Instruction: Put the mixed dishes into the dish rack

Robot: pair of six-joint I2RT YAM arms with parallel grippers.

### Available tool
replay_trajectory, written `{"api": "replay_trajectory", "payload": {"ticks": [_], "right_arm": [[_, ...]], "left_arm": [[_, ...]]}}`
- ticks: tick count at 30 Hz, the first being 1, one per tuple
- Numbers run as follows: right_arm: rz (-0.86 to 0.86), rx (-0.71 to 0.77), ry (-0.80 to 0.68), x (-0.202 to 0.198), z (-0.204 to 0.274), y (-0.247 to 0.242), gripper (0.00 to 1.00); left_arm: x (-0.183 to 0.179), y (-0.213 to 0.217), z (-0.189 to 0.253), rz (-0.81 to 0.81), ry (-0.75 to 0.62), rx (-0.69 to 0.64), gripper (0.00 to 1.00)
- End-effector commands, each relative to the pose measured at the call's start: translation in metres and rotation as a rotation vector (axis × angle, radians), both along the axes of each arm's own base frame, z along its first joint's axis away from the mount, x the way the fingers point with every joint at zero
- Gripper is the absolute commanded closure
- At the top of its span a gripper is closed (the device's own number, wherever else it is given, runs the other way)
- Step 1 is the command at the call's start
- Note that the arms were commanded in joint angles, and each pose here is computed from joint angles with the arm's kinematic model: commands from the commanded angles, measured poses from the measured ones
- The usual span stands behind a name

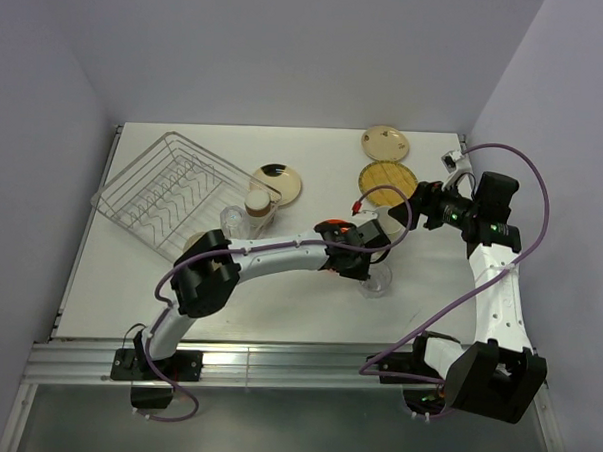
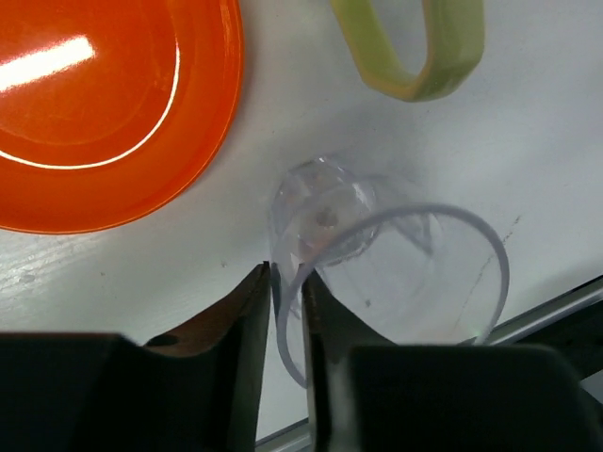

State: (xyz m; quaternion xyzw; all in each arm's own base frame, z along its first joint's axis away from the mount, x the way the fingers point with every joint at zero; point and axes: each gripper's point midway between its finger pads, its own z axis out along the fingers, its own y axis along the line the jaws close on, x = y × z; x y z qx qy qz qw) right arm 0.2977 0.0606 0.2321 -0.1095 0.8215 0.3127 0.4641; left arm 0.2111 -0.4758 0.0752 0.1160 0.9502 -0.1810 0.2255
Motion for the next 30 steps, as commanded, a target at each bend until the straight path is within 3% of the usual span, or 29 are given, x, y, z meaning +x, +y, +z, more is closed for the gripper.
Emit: {"api": "replay_trajectory", "payload": {"ticks": [1,2,6,12,15,16,18,19,22,25,27,28,29,30], "right_arm": [[0.016,0.005,-0.048,-0.001,0.011,0.002,0.1],[0.016,0.005,-0.048,-0.001,0.012,0.002,0.1],[0.024,0.006,-0.052,-0.001,0.014,0.002,0.1],[0.063,-0.009,-0.063,-0.003,0.016,0.005,0.1],[0.115,-0.009,-0.067,-0.006,0.019,0.012,0.1],[0.131,-0.011,-0.064,-0.006,0.018,0.014,0.1],[0.169,-0.02,-0.074,-0.007,0.024,0.021,0.1],[0.201,-0.016,-0.067,-0.008,0.024,0.03,0.1],[0.27,0.019,-0.072,-0.005,0.036,0.056,0.1],[0.319,0.086,-0.085,0.005,0.057,0.086,0.1],[0.307,0.223,0.005,0.008,0.067,0.108,0.1],[0.307,0.269,-0.059,0.019,0.085,0.116,0.1],[0.283,0.392,0.063,0.016,0.087,0.128,0.1],[0.272,0.451,0.079,0.022,0.092,0.134,0.1]], "left_arm": [[0.008,-0.012,0.017,-0.016,-0.018,-0.063,0.76],[0.009,-0.011,0.018,-0.014,-0.018,-0.071,0.84],[0.009,-0.008,0.03,-0.009,-0.023,-0.107,0.99],[0.005,0.008,0.06,-0.009,-0.011,-0.242,1.0],[0.001,0.024,0.103,-0.027,-0.027,-0.404,1.0],[-0.01,0.033,0.092,-0.057,0.019,-0.417,1.0],[-0.005,0.044,0.129,-0.06,-0.025,-0.551,1.0],[-0.006,0.057,0.12,-0.061,-0.004,-0.56,1.0],[0.001,0.087,0.146,-0.05,-0.066,-0.665,1.0],[0.013,0.122,0.171,-0.018,-0.17,-0.744,1.0],[0.014,0.144,0.19,-0.005,-0.253,-0.798,1.0],[0.022,0.157,0.198,0.019,-0.295,-0.812,1.0],[0.021,0.17,0.214,0.024,-0.358,-0.842,1.0],[0.022,0.178,0.214,0.037,-0.39,-0.851,1.0]]}}
